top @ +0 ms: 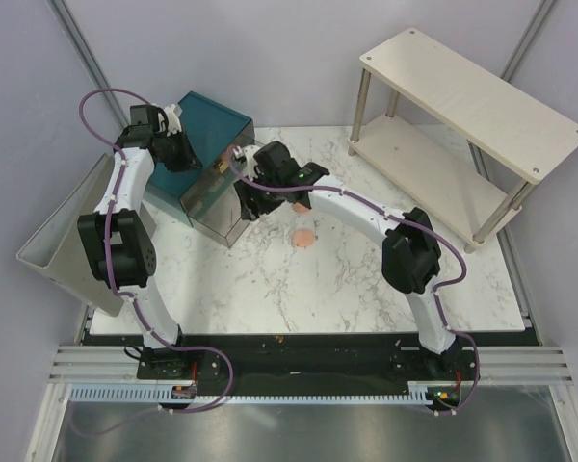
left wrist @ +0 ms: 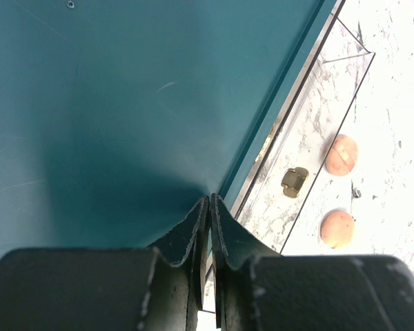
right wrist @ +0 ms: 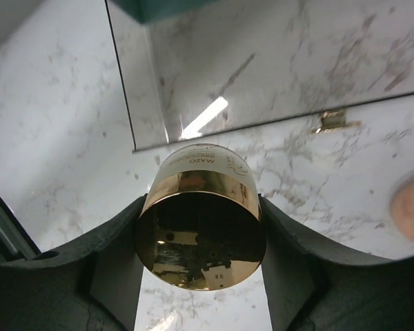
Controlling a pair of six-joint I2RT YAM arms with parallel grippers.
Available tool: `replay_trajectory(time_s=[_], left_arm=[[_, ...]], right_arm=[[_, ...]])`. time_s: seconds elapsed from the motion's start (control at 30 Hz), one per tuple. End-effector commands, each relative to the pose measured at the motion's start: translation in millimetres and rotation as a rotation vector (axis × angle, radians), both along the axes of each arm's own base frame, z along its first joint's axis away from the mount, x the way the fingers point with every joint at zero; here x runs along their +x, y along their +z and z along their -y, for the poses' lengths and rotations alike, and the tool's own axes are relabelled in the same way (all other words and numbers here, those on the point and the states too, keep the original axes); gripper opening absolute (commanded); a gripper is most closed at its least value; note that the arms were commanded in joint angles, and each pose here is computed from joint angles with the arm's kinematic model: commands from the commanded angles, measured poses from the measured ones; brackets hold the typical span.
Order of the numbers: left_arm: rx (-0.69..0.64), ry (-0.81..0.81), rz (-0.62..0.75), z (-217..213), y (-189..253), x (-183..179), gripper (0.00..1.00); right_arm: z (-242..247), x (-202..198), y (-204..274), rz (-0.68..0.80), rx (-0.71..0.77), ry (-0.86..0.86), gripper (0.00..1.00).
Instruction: Organize the makeup
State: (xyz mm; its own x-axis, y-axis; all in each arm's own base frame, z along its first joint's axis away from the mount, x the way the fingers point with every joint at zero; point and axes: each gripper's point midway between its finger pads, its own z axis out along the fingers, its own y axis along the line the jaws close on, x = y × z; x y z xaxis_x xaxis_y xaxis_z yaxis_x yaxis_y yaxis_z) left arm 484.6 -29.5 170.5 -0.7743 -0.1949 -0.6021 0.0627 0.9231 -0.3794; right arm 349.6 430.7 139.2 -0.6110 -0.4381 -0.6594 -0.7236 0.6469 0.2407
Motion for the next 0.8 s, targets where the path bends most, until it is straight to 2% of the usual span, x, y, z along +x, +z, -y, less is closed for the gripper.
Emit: replay_trajectory(time_s=[0.0, 0.17, 0.3, 0.5, 0.6, 0.63, 0.7, 0.77], left_arm=[[-0.008, -0.044, -0.364, 12, -79, -65, 0.14], [-0.011, -0.045, -0.364, 12, -79, -65, 0.14], [-0.012, -0.044, -0.367, 12, -79, -66, 0.14], [-0.016, -0.043, -0.370, 12, -80, -67, 0.14], [-0.016, -0.045, -0.368, 13, -79, -67, 0.14], [-0.016, -0.046, -0.368, 13, -79, -67, 0.14], [-0.016, -0.045, -0.368, 13, -79, -67, 0.14], [-0.016, -0.045, -0.368, 13, -79, -67, 0.14]], right_arm=[[-28, 50, 72, 0.112, 0.250, -0.086, 0.00], [-44, 78, 80, 0.130, 0.312, -0.137, 0.00], [-55, 93, 63, 0.133, 0.325, -0.166, 0.00], [-65, 94, 35, 0.092, 0.323, -0.170, 0.01], [-68, 91, 23, 0.078, 0.307, -0.164, 0.13], [-69, 89, 19, 0.071, 0.302, -0.160, 0.22], [-70, 86, 15, 0.064, 0.298, -0.154, 0.33], [-72, 83, 9, 0.056, 0.289, -0.152, 0.55]])
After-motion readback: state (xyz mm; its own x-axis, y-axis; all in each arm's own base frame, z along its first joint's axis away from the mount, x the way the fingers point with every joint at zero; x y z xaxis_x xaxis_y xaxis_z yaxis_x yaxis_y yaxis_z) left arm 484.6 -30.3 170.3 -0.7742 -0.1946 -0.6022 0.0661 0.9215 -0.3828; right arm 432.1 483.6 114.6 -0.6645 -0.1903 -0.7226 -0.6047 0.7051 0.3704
